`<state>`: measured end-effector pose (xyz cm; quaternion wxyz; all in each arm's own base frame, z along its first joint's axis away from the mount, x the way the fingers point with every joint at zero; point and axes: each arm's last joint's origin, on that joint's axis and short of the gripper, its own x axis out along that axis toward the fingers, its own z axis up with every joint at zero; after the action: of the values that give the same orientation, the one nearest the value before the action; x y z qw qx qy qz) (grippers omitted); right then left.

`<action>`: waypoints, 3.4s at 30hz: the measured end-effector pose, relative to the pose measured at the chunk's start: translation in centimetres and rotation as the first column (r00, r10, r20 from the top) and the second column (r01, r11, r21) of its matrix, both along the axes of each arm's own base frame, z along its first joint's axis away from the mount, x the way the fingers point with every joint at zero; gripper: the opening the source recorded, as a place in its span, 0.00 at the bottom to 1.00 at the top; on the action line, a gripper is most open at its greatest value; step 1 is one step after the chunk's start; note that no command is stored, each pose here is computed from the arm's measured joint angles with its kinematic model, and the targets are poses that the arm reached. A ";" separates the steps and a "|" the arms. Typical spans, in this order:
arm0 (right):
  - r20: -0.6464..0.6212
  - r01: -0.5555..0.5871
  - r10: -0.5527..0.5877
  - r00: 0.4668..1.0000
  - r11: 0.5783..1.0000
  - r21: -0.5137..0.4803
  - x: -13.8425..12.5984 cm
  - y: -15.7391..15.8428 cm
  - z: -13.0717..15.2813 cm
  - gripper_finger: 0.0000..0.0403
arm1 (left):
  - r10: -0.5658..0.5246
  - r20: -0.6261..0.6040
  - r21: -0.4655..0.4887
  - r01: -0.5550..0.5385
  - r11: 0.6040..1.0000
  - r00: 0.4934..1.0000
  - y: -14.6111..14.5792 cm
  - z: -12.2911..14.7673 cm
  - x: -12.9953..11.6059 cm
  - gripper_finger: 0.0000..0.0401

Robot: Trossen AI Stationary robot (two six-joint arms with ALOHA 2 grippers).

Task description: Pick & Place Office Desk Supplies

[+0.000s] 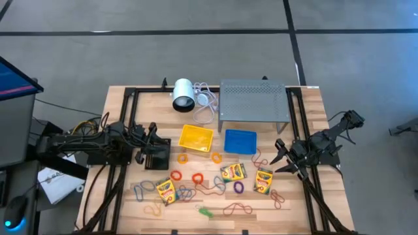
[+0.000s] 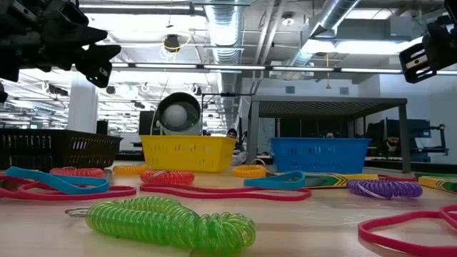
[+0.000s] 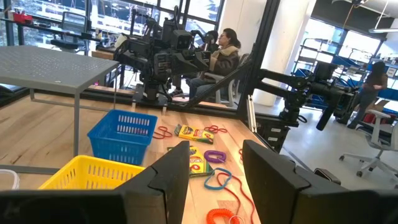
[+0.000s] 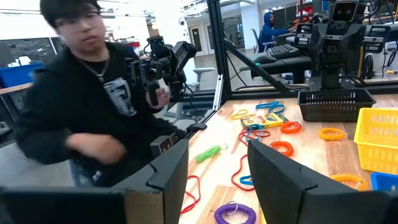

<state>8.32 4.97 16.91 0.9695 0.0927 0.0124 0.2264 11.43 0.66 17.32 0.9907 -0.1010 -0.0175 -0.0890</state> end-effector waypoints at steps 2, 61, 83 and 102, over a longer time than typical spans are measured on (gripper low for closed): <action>0.000 0.000 0.000 1.000 1.000 0.000 0.0 0.0 0.0 0.40 | 0.000 0.000 0.000 0.000 1.000 1.000 0.0 0.0 0.0 0.36; 0.076 0.137 -0.138 0.987 0.990 0.027 0.1 -0.4 0.8 0.40 | 0.065 0.141 -0.115 -0.049 0.992 0.988 0.2 1.5 -0.1 0.36; 0.140 0.252 -0.247 0.959 0.967 -0.020 -1.0 -1.4 5.8 0.21 | 0.186 0.203 -0.177 -0.151 0.972 0.961 0.8 1.8 2.0 0.36; -0.238 0.303 -0.308 0.921 0.951 -0.061 0.9 -0.3 8.6 0.17 | 0.178 -0.002 -0.122 -0.177 0.977 0.984 1.1 4.6 4.1 0.36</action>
<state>9.24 4.71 25.48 0.9850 0.1095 0.1200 0.0591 15.51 1.74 21.95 0.9866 -0.1590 -0.0366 0.0006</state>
